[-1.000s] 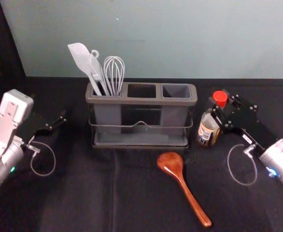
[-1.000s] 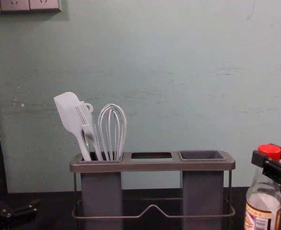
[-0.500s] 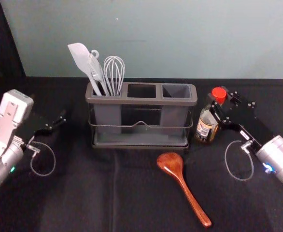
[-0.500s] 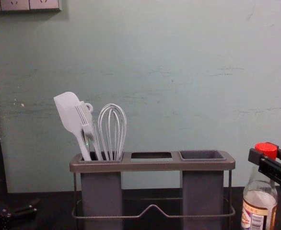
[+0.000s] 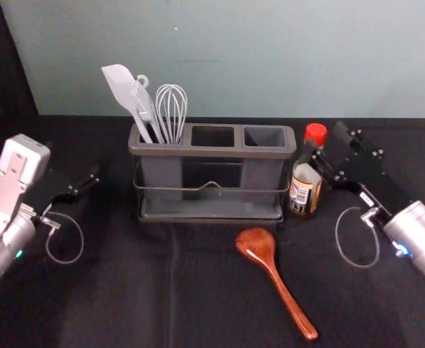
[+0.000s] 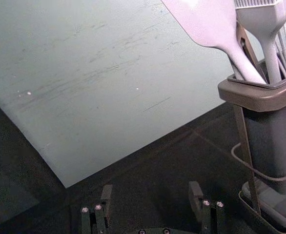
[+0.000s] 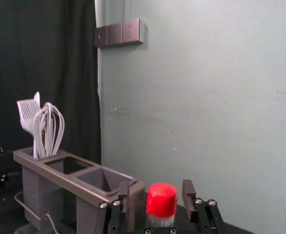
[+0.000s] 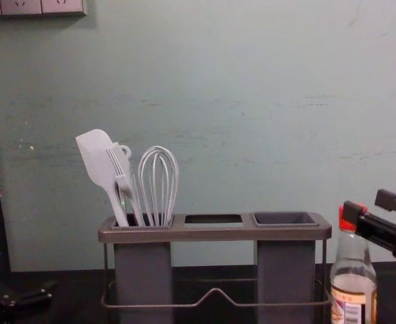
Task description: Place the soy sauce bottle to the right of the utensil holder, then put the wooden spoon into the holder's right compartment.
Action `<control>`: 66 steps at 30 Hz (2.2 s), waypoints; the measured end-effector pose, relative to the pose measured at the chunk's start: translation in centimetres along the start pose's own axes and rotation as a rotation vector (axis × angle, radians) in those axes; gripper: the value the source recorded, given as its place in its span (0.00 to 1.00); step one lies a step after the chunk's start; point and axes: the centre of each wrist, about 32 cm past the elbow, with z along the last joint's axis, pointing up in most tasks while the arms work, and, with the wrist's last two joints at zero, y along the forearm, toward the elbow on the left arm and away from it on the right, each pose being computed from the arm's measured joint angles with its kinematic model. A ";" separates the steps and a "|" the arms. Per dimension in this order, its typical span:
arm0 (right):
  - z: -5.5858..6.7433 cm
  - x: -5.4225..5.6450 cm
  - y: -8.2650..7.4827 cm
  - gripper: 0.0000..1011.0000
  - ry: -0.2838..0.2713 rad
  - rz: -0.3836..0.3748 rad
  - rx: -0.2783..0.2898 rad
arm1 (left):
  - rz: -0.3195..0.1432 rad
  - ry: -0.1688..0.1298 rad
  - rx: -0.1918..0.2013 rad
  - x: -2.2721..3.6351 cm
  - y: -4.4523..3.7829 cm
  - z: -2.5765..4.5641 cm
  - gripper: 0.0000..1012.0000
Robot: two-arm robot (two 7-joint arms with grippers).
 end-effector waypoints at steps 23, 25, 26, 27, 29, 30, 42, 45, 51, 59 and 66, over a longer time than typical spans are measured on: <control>3.5 -2.4 -1.9 0.99 -0.050 -0.033 0.021 | 0.000 0.000 0.000 0.00 0.00 0.00 0.99; 3.8 -2.8 -2.2 0.99 -0.047 -0.031 0.007 | 0.000 0.000 0.000 0.00 0.00 0.00 0.99; 3.9 -3.1 -2.2 0.99 -0.046 -0.028 0.001 | 0.000 0.000 0.000 0.00 0.00 0.00 0.99; 3.9 -3.2 -2.3 0.99 -0.045 -0.028 -0.002 | 0.000 0.000 0.000 0.00 0.00 0.00 0.99; 4.1 -3.9 -2.5 0.99 -0.043 -0.023 -0.022 | 0.000 0.000 0.000 0.00 0.00 0.00 0.99; 4.2 -4.1 -2.6 0.99 -0.043 -0.023 -0.031 | 0.000 0.000 0.000 0.00 0.00 0.00 0.99; 3.7 -7.9 -3.8 0.99 -0.013 0.037 -0.113 | 0.000 0.000 0.000 0.00 0.00 0.00 0.99; 3.1 -8.8 -3.8 0.99 0.008 0.052 -0.128 | 0.000 0.000 0.000 0.00 0.00 0.00 0.99; 1.8 -9.8 -3.7 0.99 0.024 0.069 -0.150 | 0.000 0.000 0.000 0.00 0.00 0.00 0.99; 1.8 -9.8 -3.6 0.99 0.023 0.069 -0.148 | 0.000 0.000 0.000 0.00 0.00 0.00 0.99; 1.9 -9.7 -3.6 0.99 0.023 0.067 -0.147 | 0.000 0.000 0.000 0.00 0.00 0.00 0.99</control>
